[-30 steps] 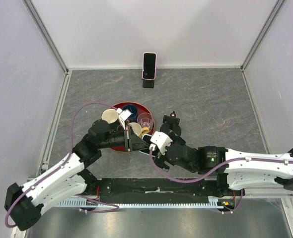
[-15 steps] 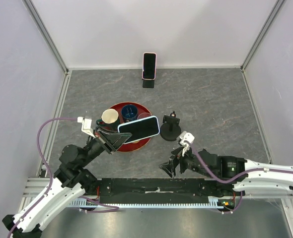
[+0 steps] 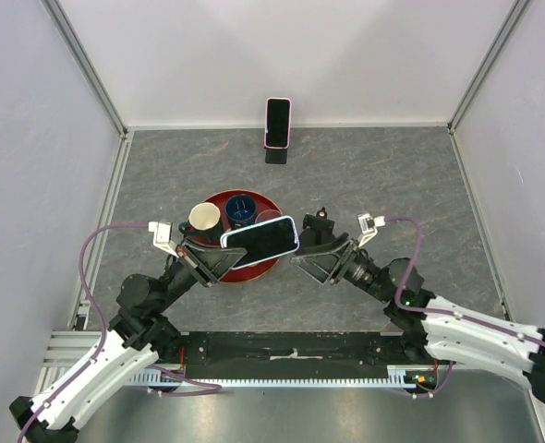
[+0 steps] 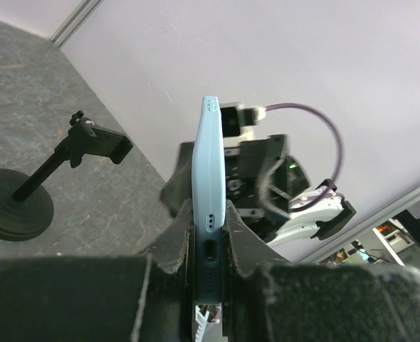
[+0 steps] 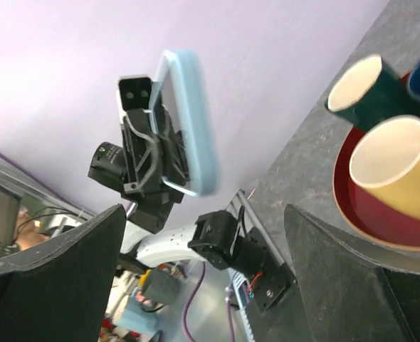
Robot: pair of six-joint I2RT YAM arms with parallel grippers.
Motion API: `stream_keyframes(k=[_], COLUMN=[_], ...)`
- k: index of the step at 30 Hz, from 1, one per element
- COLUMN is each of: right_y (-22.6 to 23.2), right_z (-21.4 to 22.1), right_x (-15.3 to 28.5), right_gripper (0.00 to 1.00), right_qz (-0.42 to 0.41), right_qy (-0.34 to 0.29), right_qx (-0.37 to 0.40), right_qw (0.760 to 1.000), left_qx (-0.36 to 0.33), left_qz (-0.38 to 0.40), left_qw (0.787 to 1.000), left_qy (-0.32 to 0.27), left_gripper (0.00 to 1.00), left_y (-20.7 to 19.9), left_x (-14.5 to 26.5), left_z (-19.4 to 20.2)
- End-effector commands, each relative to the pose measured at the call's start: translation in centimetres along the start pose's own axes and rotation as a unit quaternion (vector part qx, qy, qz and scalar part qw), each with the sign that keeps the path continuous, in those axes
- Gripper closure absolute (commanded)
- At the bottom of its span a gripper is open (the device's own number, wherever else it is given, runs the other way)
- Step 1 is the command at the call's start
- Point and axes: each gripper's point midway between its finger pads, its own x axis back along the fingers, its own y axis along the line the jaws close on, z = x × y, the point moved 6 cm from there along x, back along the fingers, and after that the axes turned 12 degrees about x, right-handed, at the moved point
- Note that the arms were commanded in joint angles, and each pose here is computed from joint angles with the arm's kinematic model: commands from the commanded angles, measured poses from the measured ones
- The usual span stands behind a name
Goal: Place the phone on the phone stand
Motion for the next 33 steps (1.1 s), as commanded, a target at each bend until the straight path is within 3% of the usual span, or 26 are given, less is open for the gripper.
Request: stream_keyframes(k=[1,7,11,18,26,28,33], right_y=[2.8,3.4,2.2,2.0,2.4,1.9,1.9], right_z=[-1.1,-1.9,-1.8,-1.8,-1.5,-1.5,-1.4], right_x=[0.6,-0.6,-1.8,-2.8,-4.5,-4.5,-3.8], right_gripper=[0.02,0.02,0.03,0.15,0.40,0.56,0.85], right_qz=[-0.143,-0.146,-0.080,-0.065,-0.064,-0.052,-0.056], right_qy=[-0.051,-0.064,-0.060,-0.078,-0.070,-0.076,-0.074], right_qx=[-0.082,-0.042,-0.031,-0.020,-0.015,-0.017,0.012], right_qw=[0.985,0.986,0.994,0.995,0.995,0.996,0.996], left_qx=[0.023,0.032,0.036,0.046,0.067,0.068,0.071], left_qz=[0.086,0.096,0.099,0.094,0.101,0.104,0.083], left_qw=[0.995,0.994,0.994,0.994,0.993,0.992,0.994], left_qy=[-0.037,-0.040,-0.040,-0.028,-0.016,-0.013,-0.001], left_gripper=[0.98,0.98,0.98,0.98,0.98,0.98,0.98], left_y=[-3.2,-3.0,-2.9,-2.4,-1.2,-1.1,-0.5], left_x=[0.2,0.2,0.1,-0.4,-0.8,-0.7,-0.7], left_z=[-1.2,-1.1,-1.1,-0.7,0.1,0.2,0.6])
